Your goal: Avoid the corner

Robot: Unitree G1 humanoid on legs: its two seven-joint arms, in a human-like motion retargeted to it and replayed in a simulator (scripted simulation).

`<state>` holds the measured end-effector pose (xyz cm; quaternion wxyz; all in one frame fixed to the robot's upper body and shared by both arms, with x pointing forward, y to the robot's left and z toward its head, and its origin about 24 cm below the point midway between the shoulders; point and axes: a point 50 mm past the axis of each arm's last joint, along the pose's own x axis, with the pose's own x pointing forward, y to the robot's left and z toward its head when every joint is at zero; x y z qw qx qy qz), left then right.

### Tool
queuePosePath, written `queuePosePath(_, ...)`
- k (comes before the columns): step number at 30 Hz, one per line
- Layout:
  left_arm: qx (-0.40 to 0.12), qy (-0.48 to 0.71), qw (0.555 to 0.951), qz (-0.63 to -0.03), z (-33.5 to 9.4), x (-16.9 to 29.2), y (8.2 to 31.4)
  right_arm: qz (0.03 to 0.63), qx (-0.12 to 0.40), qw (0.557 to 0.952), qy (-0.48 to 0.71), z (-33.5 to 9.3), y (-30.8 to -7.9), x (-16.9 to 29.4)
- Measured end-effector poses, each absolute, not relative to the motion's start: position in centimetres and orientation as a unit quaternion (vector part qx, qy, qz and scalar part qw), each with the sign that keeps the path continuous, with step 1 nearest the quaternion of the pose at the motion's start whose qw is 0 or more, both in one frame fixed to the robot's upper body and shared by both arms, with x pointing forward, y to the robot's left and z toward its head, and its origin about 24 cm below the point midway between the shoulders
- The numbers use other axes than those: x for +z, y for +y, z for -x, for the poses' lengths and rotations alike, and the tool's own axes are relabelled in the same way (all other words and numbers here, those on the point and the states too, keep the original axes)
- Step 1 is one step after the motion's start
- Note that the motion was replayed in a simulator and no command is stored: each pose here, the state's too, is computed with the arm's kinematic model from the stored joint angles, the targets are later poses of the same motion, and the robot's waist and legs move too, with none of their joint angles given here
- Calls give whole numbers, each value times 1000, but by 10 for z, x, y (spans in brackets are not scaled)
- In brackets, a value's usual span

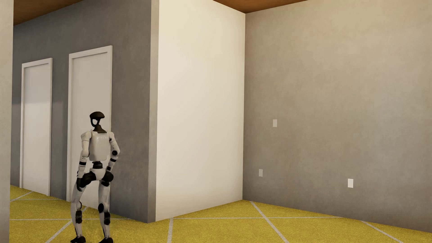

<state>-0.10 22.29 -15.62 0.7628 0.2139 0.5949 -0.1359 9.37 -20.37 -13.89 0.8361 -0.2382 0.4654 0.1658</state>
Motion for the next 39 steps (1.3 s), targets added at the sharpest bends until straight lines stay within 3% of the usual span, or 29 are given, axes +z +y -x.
queuePosePath(3,-130,597,764,-208,6,-155,223,247,157,885,362,-160,-197,-108)
queuePosePath(6,-121,623,745,-207,21,-157,228,228,133,897,353,-162,-200,-104)
queuePosePath(8,-122,650,718,-217,33,-160,235,214,140,869,424,-124,-196,-129)
queuePosePath(10,-120,643,725,-215,23,-162,231,238,189,826,474,-93,-189,-146)
queuePosePath(15,-129,531,808,-218,-54,-151,217,251,223,728,598,6,-204,-164)
queuePosePath(19,-108,430,867,-228,-121,-124,221,235,216,687,653,55,-210,-162)
queuePosePath(21,-81,432,873,-212,-120,-124,226,225,205,670,678,73,-211,-161)
queuePosePath(23,-75,476,854,-196,-93,-137,225,233,226,657,681,79,-208,-161)
queuePosePath(25,-97,517,827,-199,-70,-149,218,237,211,681,660,52,-210,-165)
queuePosePath(28,-128,570,784,-208,-29,-159,216,233,179,755,586,-14,-208,-163)
queuePosePath(30,-128,598,763,-209,-3,-159,221,245,182,807,506,-68,-204,-150)
queuePosePath(34,-127,634,736,-200,32,-158,223,246,127,885,373,-163,-211,-109)
queuePosePath(36,-130,654,718,-199,45,-160,222,254,124,892,353,-177,-213,-101)
queuePosePath(39,-140,687,681,-212,66,-160,228,229,127,870,418,-138,-207,-125)
